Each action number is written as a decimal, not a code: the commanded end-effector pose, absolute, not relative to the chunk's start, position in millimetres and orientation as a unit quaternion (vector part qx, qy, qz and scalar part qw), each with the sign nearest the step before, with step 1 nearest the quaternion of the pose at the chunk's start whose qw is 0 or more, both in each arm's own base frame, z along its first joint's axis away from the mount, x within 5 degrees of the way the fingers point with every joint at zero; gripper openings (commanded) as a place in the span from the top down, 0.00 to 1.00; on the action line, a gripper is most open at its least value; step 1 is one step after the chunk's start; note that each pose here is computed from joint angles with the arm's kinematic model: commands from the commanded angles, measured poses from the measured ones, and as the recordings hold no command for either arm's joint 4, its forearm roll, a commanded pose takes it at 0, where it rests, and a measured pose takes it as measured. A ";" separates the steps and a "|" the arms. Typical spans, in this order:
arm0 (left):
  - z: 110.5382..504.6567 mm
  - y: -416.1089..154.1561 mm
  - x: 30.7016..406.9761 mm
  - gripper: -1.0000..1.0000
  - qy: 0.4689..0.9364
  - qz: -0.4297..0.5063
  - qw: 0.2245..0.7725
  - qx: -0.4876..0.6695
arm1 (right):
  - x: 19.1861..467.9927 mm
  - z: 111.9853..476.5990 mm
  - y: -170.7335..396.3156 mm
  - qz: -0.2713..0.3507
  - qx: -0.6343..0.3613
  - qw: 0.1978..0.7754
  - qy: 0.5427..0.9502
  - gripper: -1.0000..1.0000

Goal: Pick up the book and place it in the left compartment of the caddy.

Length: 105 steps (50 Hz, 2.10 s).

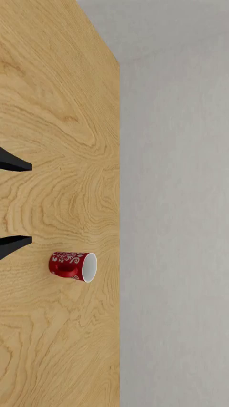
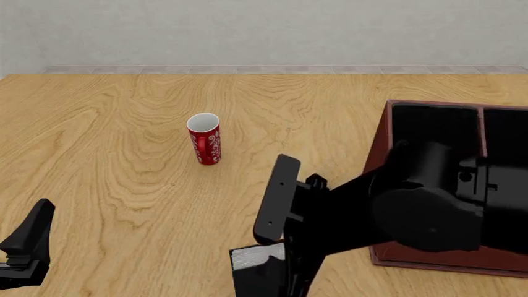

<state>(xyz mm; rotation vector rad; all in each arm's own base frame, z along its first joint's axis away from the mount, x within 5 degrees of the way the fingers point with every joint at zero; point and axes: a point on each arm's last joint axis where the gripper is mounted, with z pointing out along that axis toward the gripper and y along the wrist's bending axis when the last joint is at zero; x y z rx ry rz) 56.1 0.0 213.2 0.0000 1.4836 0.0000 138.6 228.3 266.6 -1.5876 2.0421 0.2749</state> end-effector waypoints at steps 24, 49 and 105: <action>213.2 0.0 56.1 0.00 0.676 0.000 0.737 0.000 | 136.0 239.0 244.6 0.105 -0.590 0.245 0.762 0.00; 213.2 0.0 56.1 0.00 0.676 0.000 0.737 0.000 | 136.5 236.4 244.4 0.108 -0.583 0.248 0.766 1.00; 213.2 0.0 56.1 0.00 0.676 0.000 0.737 0.000 | 129.5 348.6 208.6 0.175 -0.476 0.343 0.790 1.00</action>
